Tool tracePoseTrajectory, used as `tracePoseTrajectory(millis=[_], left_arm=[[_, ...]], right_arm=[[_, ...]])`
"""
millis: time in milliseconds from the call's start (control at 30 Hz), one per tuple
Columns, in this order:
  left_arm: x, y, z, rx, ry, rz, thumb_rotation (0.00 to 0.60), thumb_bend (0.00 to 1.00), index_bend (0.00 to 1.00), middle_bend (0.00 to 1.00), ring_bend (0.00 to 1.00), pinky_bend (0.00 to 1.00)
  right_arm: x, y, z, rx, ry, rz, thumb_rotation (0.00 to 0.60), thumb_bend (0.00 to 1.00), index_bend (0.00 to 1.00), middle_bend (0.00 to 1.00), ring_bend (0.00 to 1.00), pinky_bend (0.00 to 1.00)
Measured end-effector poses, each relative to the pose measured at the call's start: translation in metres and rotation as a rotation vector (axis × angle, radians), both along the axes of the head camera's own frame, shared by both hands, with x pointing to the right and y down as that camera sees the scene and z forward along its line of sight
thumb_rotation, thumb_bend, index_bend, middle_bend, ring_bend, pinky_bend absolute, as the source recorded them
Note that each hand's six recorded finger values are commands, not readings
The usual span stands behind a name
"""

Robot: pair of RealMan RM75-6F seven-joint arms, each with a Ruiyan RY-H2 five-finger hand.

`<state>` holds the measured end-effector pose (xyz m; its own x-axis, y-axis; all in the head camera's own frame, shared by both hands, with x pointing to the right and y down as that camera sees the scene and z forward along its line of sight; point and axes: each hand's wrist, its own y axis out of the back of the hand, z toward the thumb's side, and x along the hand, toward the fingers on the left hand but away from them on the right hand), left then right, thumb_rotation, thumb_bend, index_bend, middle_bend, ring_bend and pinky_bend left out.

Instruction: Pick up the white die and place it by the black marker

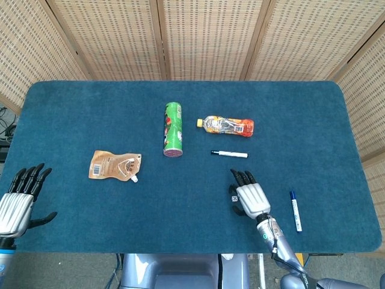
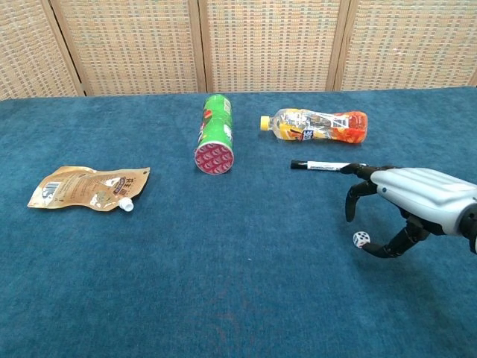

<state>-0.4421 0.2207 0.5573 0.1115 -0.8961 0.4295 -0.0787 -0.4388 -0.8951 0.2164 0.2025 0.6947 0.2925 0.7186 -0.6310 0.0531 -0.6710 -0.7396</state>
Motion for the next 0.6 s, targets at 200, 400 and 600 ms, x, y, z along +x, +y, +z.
tracePoseTrajectory(millis=[200, 400, 600], left_arm=[[0.001, 0.000, -0.001, 0.007, 0.003, 0.001, 0.600, 0.11, 0.00, 0.00, 0.00, 0.00], [0.001, 0.000, -0.002, 0.010, 0.006, 0.004, 0.600, 0.11, 0.00, 0.00, 0.00, 0.00], [0.002, 0.000, -0.002, 0.008, 0.007, 0.006, 0.600, 0.11, 0.00, 0.00, 0.00, 0.00]], right_arm=[[0.000, 0.000, 0.006, -0.005, -0.003, 0.019, 0.600, 0.36, 0.39, 0.00, 0.00, 0.00], [0.005, -0.002, 0.011, -0.005, 0.014, 0.033, 0.600, 0.36, 0.39, 0.00, 0.00, 0.00], [0.011, -0.003, 0.013, -0.003, 0.021, 0.050, 0.600, 0.36, 0.40, 0.00, 0.00, 0.00]])
